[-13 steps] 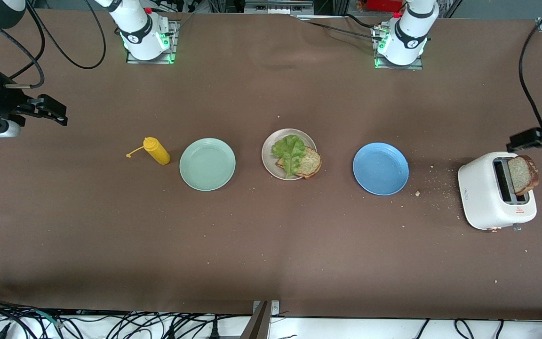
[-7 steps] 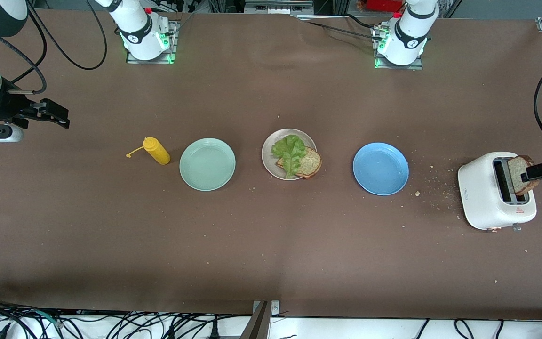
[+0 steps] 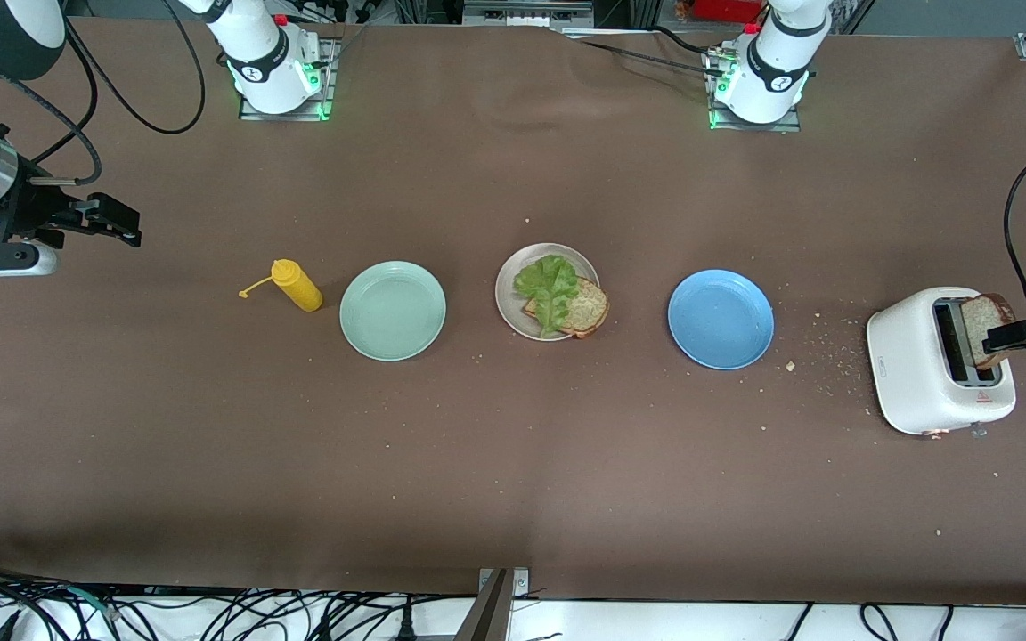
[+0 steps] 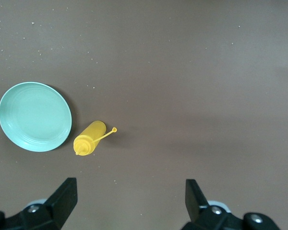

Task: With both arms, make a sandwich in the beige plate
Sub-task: 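Lower the left gripper onto the toaster bread slice and grasp it, then lift the bread slice out with the left gripper toward the beige plate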

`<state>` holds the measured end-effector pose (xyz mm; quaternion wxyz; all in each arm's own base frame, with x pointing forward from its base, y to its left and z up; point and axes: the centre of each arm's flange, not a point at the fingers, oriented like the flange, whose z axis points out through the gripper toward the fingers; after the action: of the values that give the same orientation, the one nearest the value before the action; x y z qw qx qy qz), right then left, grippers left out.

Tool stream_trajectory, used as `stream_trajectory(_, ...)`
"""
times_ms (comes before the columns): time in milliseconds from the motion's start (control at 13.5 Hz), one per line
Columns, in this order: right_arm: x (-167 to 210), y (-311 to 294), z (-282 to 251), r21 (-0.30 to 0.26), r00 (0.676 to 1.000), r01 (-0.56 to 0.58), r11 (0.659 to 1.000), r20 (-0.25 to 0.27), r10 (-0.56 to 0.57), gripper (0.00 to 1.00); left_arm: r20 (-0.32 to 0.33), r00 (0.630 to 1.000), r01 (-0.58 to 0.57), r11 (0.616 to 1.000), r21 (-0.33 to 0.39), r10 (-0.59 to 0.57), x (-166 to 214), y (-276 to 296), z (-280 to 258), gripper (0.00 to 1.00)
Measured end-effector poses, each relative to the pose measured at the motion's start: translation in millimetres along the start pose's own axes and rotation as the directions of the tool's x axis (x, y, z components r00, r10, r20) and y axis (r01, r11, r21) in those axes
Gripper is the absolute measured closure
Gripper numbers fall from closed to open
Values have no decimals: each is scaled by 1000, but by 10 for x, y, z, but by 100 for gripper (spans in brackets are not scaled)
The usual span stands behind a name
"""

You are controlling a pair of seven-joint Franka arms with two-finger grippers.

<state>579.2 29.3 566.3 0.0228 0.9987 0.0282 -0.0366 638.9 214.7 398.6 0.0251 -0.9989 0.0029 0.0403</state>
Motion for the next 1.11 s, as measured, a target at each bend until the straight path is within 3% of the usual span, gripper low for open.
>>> stream_trajectory(297, 27, -6, 105, 0, 1000, 1, 1000, 6, -1, 0, 43, 999, 19, 1000, -7, -19, -260, -150, 263, 6)
stream_trajectory(815, 51, -10, 131, 0, 1000, 2, 1000, -6, -2, 0, 32, 999, -21, 1000, 4, 21, -358, -239, 134, 84)
stream_trajectory(1112, 63, -14, 167, 0, 1000, 2, 1000, -11, -2, 0, 6, 1000, -24, 999, 33, 24, -418, -174, -219, 92)
